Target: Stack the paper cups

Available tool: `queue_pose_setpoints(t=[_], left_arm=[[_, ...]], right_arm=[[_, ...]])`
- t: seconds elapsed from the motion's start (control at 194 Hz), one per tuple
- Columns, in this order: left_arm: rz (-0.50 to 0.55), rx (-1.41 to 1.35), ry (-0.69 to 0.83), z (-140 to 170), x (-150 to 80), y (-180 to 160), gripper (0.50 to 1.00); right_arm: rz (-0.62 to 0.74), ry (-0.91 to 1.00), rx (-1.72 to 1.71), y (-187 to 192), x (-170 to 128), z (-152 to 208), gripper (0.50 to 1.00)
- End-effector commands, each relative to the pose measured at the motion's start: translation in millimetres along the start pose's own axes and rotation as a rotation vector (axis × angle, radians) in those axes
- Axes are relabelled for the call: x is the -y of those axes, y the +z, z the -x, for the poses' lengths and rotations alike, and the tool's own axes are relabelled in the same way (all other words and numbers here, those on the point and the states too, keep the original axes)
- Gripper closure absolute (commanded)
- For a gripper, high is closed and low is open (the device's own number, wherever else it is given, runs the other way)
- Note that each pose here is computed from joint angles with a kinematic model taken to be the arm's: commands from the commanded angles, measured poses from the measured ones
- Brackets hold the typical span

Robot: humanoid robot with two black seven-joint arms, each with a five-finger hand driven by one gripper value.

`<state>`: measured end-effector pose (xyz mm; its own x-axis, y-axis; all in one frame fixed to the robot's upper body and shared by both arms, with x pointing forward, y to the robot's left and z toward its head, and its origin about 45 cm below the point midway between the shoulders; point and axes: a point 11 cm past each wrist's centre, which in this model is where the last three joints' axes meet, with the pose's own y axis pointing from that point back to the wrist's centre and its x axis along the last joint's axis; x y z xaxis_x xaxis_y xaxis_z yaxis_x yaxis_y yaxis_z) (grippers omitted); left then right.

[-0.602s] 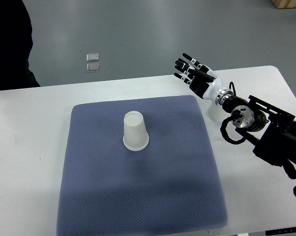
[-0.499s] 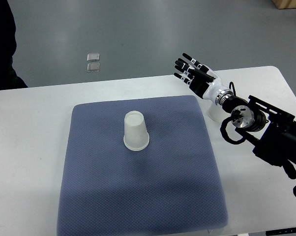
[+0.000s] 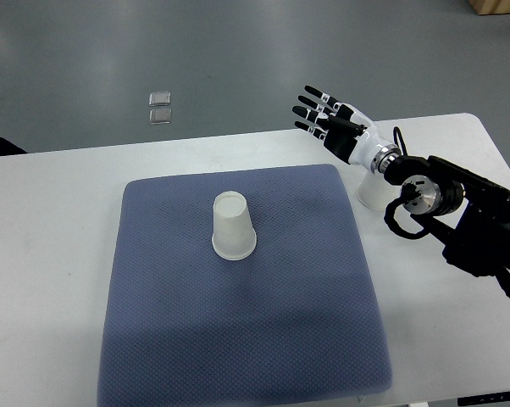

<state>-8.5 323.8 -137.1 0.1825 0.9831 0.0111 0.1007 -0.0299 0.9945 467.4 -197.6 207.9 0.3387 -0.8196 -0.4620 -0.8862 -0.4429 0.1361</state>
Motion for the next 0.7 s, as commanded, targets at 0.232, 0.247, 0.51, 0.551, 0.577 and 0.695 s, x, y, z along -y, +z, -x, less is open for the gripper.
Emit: queue_pose_setpoints(t=[0.232, 0.247, 0.51, 0.551, 0.577, 0.695], left_arm=[[-0.001, 0.002, -0.006, 1.1, 0.0, 0.0, 0.5], [0.0, 0.002, -0.008, 1.3, 0.0, 0.1, 0.5], [-0.001, 0.006, -0.015, 2.1, 0.0, -0.1, 0.5], [-0.001, 0.006, -0.015, 2.1, 0.0, -0.1, 0.5], [0.0, 0.006, -0.017, 2.7, 0.0, 0.0, 0.5], [-0.001, 0.006, -0.015, 2.1, 0.0, -0.1, 0.5]], right_arm=[[0.439, -0.152, -0.998, -62.5, -4.1, 13.4, 0.572], [0.47, -0.164, -1.067, -69.2, -4.6, 15.1, 0.572], [0.765, -0.36, -1.541, -154.3, -24.6, 64.6, 0.572], [0.783, -0.361, -1.623, -170.1, -26.9, 74.0, 0.572], [0.778, -0.355, -1.662, -177.7, -26.4, 79.1, 0.572], [0.762, -0.316, -1.815, -209.2, -27.5, 98.3, 0.57]])
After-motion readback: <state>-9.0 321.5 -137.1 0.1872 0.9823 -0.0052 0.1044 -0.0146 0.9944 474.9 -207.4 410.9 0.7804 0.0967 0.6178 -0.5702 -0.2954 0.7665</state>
